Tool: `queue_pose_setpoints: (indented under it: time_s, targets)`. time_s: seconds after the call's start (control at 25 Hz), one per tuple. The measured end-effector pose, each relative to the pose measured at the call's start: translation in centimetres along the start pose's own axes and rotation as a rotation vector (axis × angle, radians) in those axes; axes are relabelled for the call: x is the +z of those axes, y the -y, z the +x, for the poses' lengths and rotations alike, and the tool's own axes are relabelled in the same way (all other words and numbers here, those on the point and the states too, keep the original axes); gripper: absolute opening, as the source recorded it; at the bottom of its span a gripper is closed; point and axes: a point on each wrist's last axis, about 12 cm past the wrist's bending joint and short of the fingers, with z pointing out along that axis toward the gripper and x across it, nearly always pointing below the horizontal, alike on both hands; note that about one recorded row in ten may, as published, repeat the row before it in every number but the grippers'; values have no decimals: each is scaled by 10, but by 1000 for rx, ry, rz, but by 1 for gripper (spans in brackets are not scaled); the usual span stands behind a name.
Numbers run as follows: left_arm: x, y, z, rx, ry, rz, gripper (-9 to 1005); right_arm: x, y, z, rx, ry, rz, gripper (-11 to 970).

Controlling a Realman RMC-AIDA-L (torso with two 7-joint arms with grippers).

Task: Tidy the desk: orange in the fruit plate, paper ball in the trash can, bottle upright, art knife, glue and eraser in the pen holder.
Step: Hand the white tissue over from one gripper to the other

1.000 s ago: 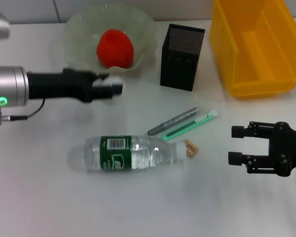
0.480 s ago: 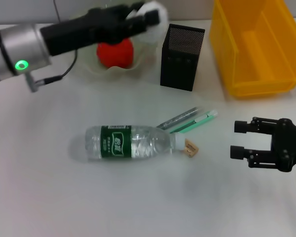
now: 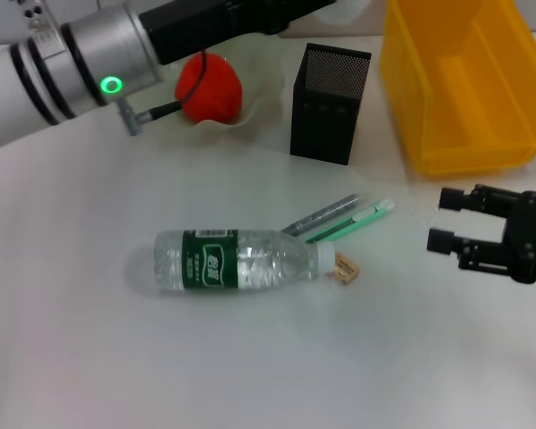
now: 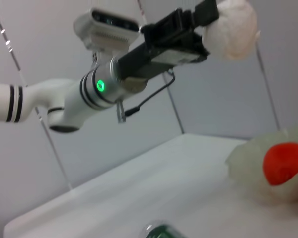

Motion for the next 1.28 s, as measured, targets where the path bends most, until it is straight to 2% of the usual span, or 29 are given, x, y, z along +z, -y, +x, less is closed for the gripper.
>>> queue_pose_setpoints:
  time_s: [0.16,0.36,0.72,1.0,1.28]
  targets:
    - [7,1,7,-14,17,2,550,2,-1,3,-33,81,18,742]
    - [3,2,20,-94,36,-15,550,13,-4,11,-124,213,69,742]
    - [-20,6,49,-280,83,-72,551,53,-12,29,-414,428,320,742]
    - [-32,11,67,-389,120,-106,551,99,-17,21,-602,448,403,742]
    - [-49,14,81,-465,148,-152,550,119,-23,23,-637,394,352,742]
